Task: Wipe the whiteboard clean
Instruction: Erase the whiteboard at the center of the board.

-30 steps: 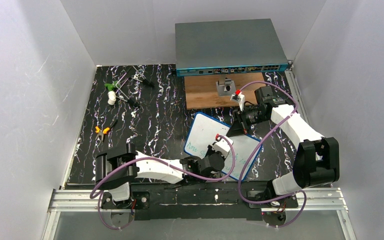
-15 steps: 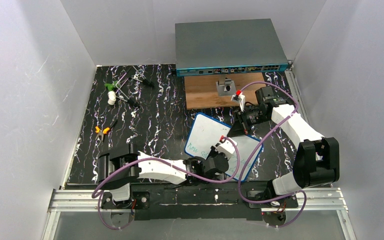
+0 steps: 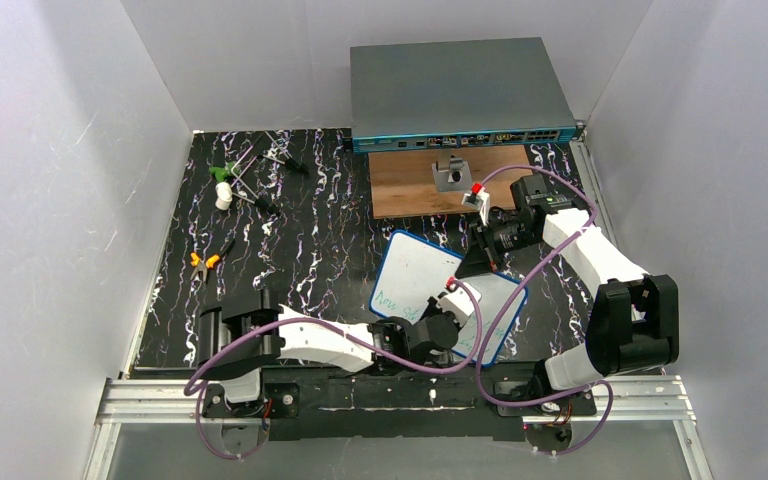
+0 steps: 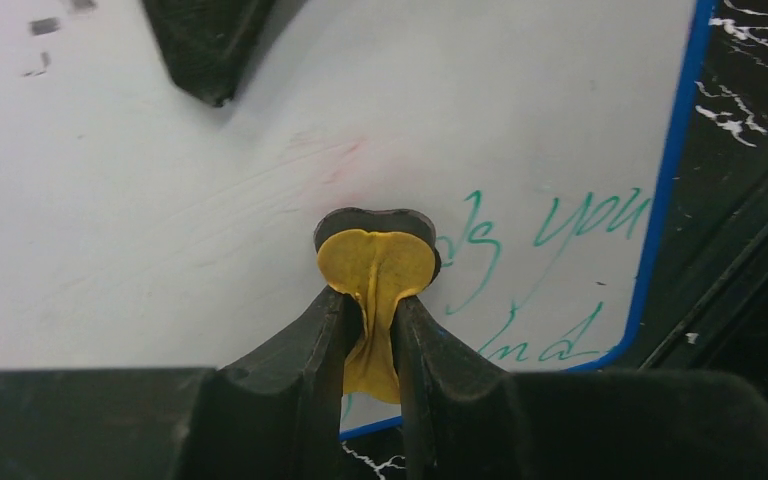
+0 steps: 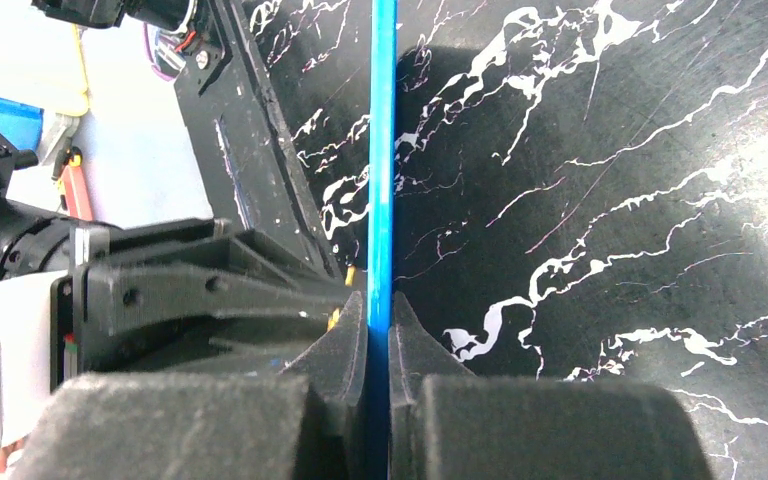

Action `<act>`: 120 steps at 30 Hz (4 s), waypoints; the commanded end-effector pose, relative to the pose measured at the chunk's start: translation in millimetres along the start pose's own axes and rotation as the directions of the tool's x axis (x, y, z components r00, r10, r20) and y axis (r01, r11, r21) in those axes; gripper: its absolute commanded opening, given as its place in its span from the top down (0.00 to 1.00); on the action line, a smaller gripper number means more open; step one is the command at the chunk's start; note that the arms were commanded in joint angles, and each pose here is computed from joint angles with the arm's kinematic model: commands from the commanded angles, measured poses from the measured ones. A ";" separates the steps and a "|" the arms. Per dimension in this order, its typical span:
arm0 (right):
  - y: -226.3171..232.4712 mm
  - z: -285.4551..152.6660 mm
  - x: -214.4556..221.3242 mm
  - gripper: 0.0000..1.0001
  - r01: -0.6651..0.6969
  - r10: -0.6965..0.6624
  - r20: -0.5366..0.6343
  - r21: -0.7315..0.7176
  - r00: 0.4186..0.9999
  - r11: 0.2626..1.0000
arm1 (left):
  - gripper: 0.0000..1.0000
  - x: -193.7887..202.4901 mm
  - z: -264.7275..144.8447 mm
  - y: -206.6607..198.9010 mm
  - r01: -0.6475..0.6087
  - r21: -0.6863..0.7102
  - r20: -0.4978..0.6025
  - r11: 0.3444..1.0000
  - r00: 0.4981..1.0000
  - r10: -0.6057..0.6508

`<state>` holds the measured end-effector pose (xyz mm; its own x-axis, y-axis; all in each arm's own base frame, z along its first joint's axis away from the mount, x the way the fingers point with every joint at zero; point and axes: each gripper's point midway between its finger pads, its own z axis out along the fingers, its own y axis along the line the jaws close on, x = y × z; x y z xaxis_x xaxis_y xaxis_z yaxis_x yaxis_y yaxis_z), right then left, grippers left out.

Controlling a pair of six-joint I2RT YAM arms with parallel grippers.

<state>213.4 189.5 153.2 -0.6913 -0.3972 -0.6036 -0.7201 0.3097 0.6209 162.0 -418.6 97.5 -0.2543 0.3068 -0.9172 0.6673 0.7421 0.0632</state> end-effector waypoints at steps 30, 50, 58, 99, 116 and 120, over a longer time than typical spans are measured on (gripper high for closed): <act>40.1 -2.2 -10.7 0.99 0.020 -0.013 0.050 -0.157 0.999 0.987 | 1.00 -6.8 8.5 10.4 0.052 -0.022 0.023 0.998 0.998 -0.052; 39.4 -2.1 -10.3 0.99 0.021 -0.013 0.049 -0.159 0.999 0.987 | 1.00 -12.8 3.0 -17.5 -0.146 0.050 0.014 0.988 0.989 0.145; 40.6 -2.7 -10.7 0.99 0.022 -0.014 0.050 -0.161 0.999 0.987 | 1.00 -12.5 6.2 16.1 -0.126 -0.172 -0.024 0.977 0.992 0.124; 40.6 -2.8 -10.5 0.99 0.022 -0.014 0.050 -0.165 0.999 0.986 | 1.00 -14.1 -6.5 47.2 -0.030 -0.318 -0.016 0.948 1.000 0.026; 39.4 -2.2 -9.9 0.99 0.016 -0.009 0.046 -0.165 0.999 0.986 | 1.00 -38.0 6.3 -70.0 -0.168 0.176 0.105 0.970 0.983 0.152; 39.8 -2.3 -9.7 0.99 0.017 -0.010 0.046 -0.166 0.999 0.986 | 1.00 -37.8 18.3 -14.3 -0.116 -0.129 0.019 0.985 0.993 0.119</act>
<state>203.2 193.4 158.6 -0.6515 -0.4160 -0.6344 -0.7512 0.2374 0.6159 131.1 -478.1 109.1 -0.1031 0.3886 -0.9156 0.7940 0.5866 0.1595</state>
